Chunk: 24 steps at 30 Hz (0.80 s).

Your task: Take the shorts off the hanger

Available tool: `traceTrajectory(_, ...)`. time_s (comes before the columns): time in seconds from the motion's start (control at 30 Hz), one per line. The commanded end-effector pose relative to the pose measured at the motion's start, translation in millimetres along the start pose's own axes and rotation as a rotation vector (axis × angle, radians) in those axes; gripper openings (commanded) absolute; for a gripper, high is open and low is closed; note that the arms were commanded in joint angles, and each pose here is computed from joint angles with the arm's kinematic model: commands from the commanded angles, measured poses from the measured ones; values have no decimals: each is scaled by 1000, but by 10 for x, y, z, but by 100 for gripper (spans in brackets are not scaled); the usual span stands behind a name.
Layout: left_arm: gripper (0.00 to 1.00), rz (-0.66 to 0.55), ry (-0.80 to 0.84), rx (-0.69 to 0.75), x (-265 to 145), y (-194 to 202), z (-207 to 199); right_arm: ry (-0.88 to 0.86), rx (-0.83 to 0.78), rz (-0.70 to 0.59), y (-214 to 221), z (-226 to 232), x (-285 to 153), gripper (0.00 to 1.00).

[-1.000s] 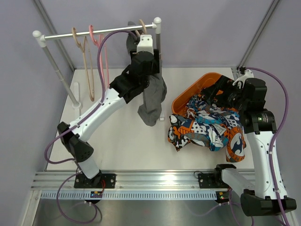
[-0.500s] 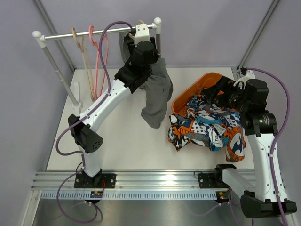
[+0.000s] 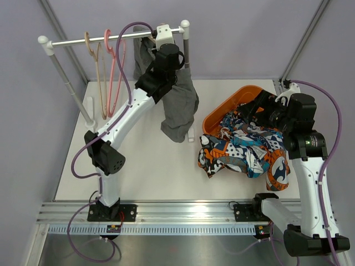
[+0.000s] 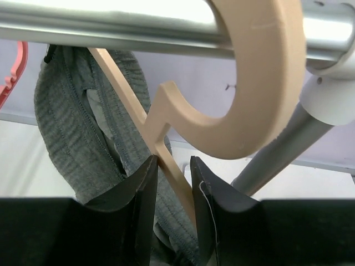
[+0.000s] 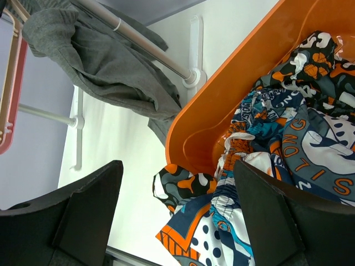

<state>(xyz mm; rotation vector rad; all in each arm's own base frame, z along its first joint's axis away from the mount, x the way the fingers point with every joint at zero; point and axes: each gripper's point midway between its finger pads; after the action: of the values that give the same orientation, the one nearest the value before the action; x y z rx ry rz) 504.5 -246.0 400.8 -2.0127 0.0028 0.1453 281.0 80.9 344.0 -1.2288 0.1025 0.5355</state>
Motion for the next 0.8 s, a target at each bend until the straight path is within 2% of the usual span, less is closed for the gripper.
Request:
traceTrajectory(0.0,33,6,-15,2,-33,-50,107,-20,-19,-11,-16,36,-39,89)
traceTrajectory(0.17,36,0,-20,8,-93,-131,155,-25,-19,-7,1,42,-31,89)
traceTrajectory(0.27,46,-9,-23,14,-140,-188,175,-21,-21,-8,2,34,-32,89)
traceTrajectory(0.57,59,-18,-16,22,-216,-288,202,-22,-19,-8,8,35,-32,89)
traceTrajectory(0.63,67,-4,-17,43,-168,-218,181,-21,-18,-9,4,34,-31,89)
traceTrajectory(0.77,72,2,56,37,-134,-242,11,-15,-21,-6,14,23,-36,89)
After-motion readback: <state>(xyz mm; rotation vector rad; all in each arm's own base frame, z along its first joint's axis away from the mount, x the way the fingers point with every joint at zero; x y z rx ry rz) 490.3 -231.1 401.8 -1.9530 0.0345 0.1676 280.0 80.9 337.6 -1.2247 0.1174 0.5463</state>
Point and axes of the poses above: each gripper's point midway between its finger pads, its own x axis out along the fingers, its own z axis along the line the jaws close on, y = z × x, and after that the axes turned 14 degrees about -x, right-handed
